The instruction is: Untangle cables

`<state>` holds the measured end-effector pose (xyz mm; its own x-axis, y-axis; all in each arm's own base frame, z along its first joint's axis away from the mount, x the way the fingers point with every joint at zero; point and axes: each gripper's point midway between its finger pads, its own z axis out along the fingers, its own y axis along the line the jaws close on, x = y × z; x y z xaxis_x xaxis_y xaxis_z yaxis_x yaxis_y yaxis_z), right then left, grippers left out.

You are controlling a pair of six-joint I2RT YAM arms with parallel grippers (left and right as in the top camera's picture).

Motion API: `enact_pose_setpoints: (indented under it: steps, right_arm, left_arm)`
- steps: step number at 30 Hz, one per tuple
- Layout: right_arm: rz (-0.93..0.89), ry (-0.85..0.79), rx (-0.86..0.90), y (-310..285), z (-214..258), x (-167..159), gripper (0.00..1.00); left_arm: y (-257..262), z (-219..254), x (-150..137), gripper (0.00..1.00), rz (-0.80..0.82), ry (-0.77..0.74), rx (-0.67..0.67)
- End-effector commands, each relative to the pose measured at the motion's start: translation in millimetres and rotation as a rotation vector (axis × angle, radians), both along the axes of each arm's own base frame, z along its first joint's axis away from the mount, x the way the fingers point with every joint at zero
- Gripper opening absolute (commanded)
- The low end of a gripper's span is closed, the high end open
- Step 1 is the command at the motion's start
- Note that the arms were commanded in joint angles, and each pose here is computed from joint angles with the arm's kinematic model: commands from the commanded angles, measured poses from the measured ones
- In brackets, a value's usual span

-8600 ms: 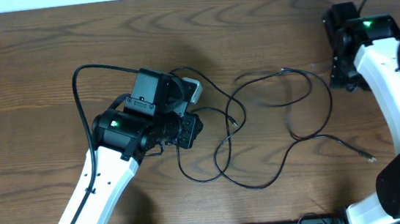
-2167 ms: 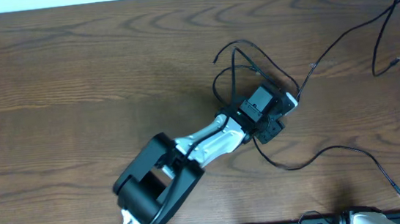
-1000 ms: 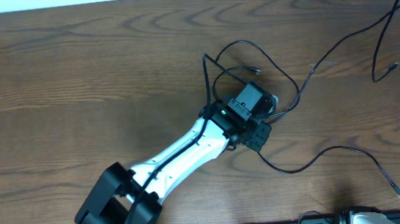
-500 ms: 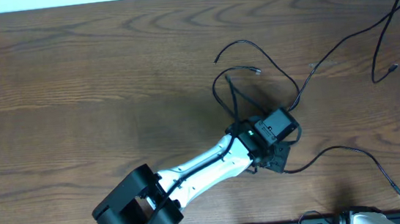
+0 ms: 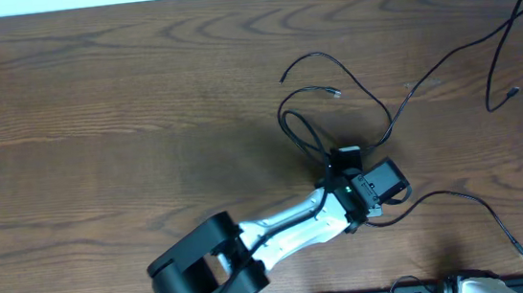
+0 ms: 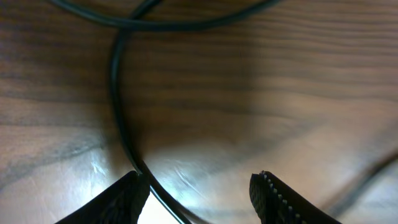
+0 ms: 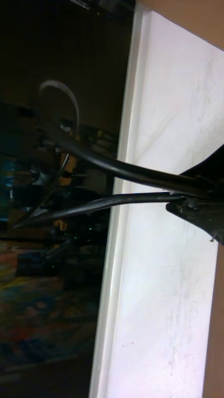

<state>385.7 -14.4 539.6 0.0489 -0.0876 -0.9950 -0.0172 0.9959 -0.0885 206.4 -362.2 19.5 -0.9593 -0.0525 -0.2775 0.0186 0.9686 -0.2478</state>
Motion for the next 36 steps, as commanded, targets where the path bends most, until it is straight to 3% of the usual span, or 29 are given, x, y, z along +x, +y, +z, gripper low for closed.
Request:
enact_pose_setpoints:
  steps: [1,13,22,36]
  right_arm:
    - [0.005,-0.012,0.006,1,6,-3,0.01]
    - [0.005,-0.015,0.006,1,6,-3,0.01]
    - [0.005,-0.034,-0.002,1,13,-11,0.01]
    - [0.004,-0.066,-0.018,3,24,-26,0.01]
  left_arm:
    - [13,-14,11,0.57,0.05,-0.051,0.073]
    - [23,-31,31,0.56,-0.084,-0.179,0.213]
    - [36,-70,52,0.6,-0.146,-0.15,0.272]
    - [67,-88,94,0.6,-0.065,0.023,0.131]
